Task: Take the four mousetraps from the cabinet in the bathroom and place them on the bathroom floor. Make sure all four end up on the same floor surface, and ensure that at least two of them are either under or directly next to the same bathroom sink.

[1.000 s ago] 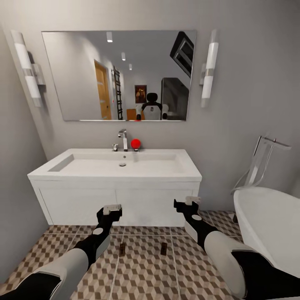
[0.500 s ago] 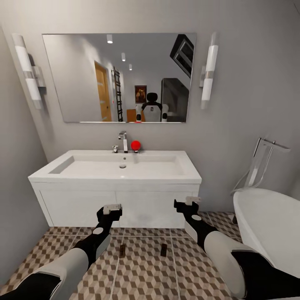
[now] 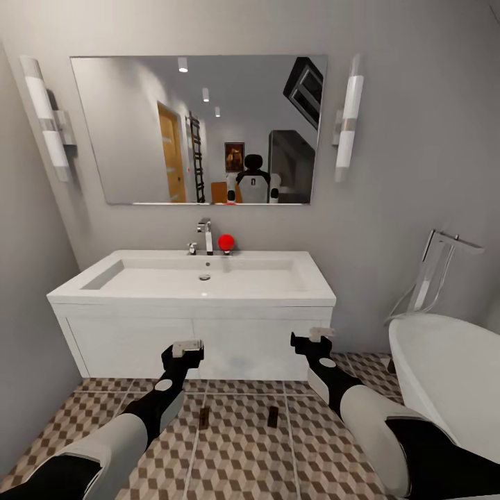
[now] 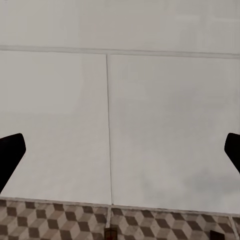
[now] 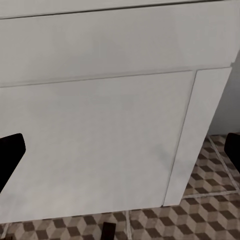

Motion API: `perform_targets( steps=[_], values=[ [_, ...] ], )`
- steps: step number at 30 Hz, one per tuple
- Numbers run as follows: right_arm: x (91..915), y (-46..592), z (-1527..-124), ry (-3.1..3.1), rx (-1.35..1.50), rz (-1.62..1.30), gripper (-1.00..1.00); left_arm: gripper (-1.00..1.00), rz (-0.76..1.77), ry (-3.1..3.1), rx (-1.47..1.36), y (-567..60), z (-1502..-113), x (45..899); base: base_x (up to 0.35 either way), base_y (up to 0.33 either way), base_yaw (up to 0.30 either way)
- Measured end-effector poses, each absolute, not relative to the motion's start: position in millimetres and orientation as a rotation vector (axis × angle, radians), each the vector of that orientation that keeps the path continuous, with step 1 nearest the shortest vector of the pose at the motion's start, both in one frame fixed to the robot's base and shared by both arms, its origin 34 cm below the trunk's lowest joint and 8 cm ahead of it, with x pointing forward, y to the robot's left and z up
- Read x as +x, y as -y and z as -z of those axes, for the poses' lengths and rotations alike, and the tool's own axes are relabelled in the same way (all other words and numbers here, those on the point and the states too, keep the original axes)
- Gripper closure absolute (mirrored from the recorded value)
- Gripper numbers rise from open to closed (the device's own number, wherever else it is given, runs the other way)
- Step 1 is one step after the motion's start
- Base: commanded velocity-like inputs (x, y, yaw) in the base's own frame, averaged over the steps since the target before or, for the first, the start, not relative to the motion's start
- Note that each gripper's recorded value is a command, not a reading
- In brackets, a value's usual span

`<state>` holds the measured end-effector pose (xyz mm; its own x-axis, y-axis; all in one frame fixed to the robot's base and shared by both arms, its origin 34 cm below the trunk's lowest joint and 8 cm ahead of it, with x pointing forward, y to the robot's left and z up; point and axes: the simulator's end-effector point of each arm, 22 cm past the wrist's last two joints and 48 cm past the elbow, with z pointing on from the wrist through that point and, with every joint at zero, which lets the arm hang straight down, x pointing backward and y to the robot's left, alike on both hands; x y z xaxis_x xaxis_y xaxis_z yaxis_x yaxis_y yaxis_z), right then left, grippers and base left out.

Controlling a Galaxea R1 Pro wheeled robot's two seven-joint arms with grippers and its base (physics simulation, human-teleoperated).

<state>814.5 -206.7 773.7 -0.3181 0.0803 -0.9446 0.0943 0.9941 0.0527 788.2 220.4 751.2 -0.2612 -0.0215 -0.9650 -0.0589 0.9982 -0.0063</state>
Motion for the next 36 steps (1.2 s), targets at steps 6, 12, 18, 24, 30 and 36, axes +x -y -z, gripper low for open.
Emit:
perform_targets(
  steps=[6, 12, 18, 24, 30, 36],
  values=[
    [814.4, 206.8, -773.6, -1.897, 0.126, 0.015, -1.00, -1.00, -0.036, -1.835, -0.056, -220.1, -751.1, 788.1, 0.000, 0.000, 0.000],
    [814.2, 206.8, -773.3, -1.897, 0.126, 0.015, -1.00, -1.00, -0.037, -1.835, -0.056, -220.2, -751.4, 788.2, 0.000, 0.000, 0.000],
    [814.3, 206.8, -773.6, -1.897, 0.125, 0.016, -1.00, -1.00, -0.038, -1.835, -0.057, -220.6, -751.3, 788.2, 0.000, 0.000, 0.000],
    [814.2, 207.0, -773.2, -1.897, 0.126, 0.016, -1.00, -1.00, -0.038, -1.835, -0.058, -220.6, -751.3, 788.2, 0.000, 0.000, 0.000],
    [813.7, 207.0, -772.3, -1.900, 0.126, 0.015, -1.00, -1.00, -0.037, -1.840, -0.056, -220.3, -749.2, 787.3, 0.000, 0.000, 0.000],
    [812.4, 206.6, -769.9, -1.905, 0.125, 0.015, -1.00, -1.00, -0.037, -1.844, -0.056, -220.4, -747.6, 786.6, 0.000, 0.000, 0.000]
  ],
)
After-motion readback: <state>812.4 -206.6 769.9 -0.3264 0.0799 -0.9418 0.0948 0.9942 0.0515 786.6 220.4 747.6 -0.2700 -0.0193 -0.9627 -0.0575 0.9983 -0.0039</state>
